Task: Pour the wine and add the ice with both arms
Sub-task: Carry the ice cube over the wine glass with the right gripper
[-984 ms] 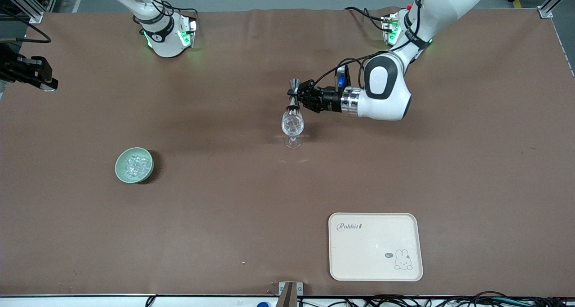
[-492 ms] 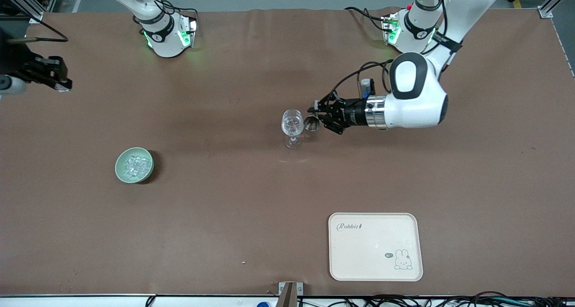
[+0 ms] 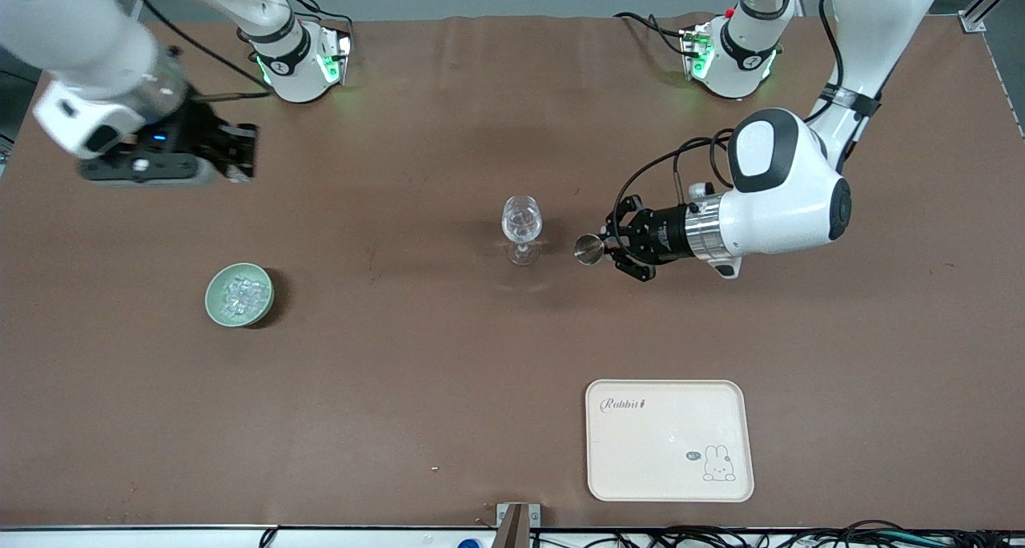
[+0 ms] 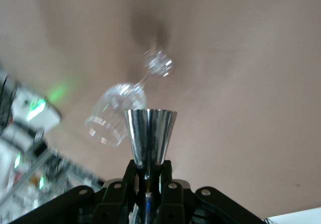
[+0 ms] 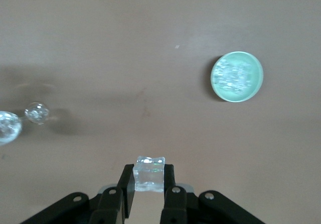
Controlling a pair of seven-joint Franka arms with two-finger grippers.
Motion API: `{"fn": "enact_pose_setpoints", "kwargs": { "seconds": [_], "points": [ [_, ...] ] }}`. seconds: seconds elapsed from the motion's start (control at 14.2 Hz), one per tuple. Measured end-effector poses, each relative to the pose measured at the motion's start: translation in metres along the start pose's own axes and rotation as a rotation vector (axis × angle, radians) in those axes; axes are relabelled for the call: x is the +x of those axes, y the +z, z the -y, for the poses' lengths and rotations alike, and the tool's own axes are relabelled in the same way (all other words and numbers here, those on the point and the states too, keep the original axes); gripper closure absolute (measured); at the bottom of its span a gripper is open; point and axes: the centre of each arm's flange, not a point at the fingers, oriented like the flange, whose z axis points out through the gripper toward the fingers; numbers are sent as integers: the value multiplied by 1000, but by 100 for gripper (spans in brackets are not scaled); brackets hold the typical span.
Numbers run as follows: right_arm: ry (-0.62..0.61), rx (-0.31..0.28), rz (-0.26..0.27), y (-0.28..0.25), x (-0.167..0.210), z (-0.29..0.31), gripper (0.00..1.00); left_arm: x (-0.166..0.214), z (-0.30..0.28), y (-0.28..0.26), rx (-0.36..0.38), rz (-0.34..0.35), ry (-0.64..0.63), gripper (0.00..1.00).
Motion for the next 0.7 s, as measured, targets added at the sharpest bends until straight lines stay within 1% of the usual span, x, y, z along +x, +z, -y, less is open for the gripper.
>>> {"fn": "enact_pose_setpoints", "kwargs": {
  "seconds": [0.14,0.21,0.35,0.49,0.7],
  "points": [
    [21,1,-14,22,0,52,73,-10,3,3,-30,-77,101,78],
    [34,2,-20,36,-1,79,73,-18,7,5,-38,-93,134,78],
    [54,6,-33,59,-6,127,73,-27,9,1,-54,-110,201,78],
    [44,16,-36,78,-15,163,73,-24,-1,-8,-74,-121,260,78],
    [50,62,-48,105,-25,212,73,-19,-38,-30,-129,-130,302,78]
  ]
}}
